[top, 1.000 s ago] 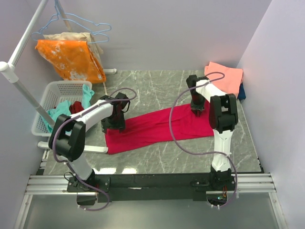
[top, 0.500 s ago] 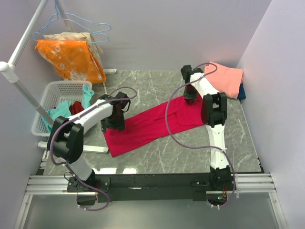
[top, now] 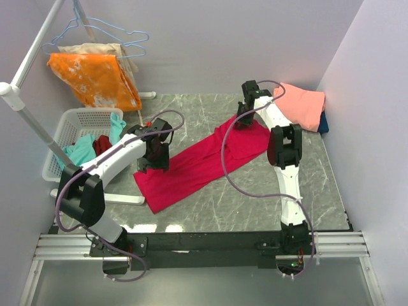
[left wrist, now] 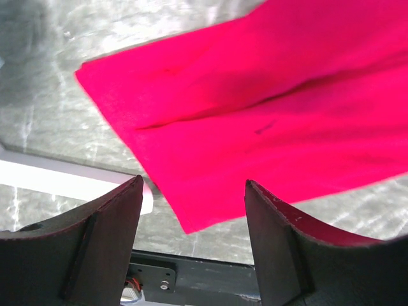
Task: Fold and stack the t-shirts
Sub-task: Fold the tshirt
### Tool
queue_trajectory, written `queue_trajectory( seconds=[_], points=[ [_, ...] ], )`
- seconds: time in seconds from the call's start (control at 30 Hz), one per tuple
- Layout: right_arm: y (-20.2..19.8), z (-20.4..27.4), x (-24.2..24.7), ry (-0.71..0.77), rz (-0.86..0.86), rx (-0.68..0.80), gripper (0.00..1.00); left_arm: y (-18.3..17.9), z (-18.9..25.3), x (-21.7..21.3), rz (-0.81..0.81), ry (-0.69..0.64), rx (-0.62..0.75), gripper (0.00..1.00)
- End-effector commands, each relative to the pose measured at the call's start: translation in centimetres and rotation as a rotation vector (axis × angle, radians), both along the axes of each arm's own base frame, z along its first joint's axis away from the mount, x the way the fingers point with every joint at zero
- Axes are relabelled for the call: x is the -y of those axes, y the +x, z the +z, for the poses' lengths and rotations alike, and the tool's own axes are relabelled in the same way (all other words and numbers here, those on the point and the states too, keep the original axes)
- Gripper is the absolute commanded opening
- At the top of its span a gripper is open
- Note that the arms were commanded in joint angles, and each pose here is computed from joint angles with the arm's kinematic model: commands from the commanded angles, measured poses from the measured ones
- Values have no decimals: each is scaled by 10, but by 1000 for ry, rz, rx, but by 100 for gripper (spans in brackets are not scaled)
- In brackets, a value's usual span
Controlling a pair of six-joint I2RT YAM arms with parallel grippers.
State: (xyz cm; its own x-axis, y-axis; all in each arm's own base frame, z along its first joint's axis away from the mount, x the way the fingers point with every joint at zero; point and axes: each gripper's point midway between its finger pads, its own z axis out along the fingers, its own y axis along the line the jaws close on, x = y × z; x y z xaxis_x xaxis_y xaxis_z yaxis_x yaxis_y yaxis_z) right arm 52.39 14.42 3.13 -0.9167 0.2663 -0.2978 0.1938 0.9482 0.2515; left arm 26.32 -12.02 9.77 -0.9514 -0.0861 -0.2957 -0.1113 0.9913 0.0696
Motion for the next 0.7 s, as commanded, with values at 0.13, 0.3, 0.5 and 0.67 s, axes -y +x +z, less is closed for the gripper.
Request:
queue_trajectory(
  seconds=[0.13, 0.3, 0.5, 0.67],
  points=[
    [52, 54, -34, 161, 73, 241, 25, 23, 34, 36, -126, -162, 104, 71],
    [64, 108, -21, 114, 25, 419, 21, 48, 43, 59, -179, -230, 154, 71],
    [26, 175, 1, 10, -12, 529, 26, 115, 45, 115, -279, -336, 195, 71],
    [-26, 216, 30, -48, -90, 566, 32, 168, 31, 165, -350, -354, 213, 69]
  ],
)
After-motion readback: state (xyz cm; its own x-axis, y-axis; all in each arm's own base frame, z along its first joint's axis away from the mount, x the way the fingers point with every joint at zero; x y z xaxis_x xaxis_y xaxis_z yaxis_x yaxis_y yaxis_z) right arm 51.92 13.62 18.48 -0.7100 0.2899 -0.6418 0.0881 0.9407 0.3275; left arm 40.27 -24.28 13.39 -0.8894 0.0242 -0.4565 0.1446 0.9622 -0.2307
